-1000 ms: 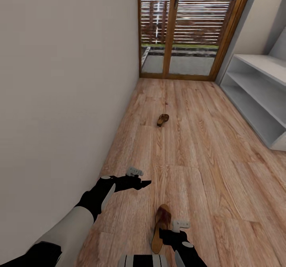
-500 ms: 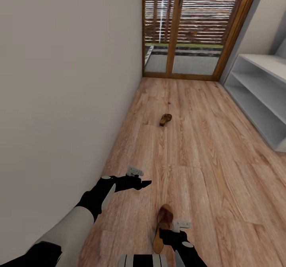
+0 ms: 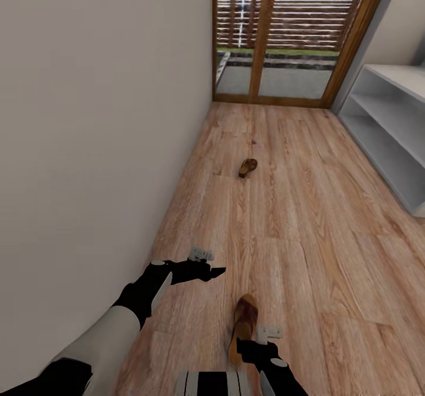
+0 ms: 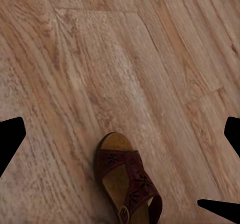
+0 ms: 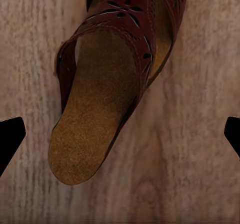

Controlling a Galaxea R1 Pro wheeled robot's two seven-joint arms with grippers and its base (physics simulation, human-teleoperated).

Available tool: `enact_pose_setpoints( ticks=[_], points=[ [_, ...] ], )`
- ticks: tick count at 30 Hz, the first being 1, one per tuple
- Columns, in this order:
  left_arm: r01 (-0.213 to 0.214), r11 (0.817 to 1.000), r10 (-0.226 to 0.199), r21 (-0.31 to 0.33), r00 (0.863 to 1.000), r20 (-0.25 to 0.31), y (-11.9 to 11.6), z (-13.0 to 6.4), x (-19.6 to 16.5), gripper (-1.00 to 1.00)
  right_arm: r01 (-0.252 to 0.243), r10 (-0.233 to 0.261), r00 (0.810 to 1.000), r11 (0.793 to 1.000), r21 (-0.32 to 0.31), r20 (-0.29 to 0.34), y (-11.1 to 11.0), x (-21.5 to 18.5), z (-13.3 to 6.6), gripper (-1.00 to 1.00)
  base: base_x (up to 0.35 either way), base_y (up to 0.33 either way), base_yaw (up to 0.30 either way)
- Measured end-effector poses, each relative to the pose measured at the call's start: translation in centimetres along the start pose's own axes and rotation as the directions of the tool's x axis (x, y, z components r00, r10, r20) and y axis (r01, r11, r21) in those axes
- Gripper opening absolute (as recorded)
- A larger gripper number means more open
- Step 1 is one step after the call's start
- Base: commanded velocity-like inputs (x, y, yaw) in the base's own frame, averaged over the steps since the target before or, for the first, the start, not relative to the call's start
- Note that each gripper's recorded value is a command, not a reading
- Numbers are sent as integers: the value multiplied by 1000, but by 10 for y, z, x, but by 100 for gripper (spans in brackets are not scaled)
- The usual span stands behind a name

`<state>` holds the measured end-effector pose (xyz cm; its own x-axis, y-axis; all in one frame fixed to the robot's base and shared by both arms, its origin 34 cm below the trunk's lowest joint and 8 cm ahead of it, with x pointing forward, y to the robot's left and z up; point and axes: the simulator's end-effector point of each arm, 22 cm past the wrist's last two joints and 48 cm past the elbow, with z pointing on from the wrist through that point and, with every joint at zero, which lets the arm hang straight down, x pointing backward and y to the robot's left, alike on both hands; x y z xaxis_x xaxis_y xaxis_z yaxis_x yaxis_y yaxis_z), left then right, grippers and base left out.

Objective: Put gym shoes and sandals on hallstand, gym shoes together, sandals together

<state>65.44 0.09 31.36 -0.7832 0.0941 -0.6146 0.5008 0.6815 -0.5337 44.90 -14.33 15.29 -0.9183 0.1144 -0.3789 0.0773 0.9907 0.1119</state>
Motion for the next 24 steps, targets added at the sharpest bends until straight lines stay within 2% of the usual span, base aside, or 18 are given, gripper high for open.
enact_pose_setpoints(
  ticks=[15,24],
  points=[
    [63,998,-62,8,996,-58,17,22,45,100,-7,8,997,1000,11,-82,-6,40,17,100,0,0,2],
    [57,998,-57,-2,997,-58,20,22,42,100,-10,11,998,1000,13,-70,-7,33,17,100,0,0,1]
  ],
)
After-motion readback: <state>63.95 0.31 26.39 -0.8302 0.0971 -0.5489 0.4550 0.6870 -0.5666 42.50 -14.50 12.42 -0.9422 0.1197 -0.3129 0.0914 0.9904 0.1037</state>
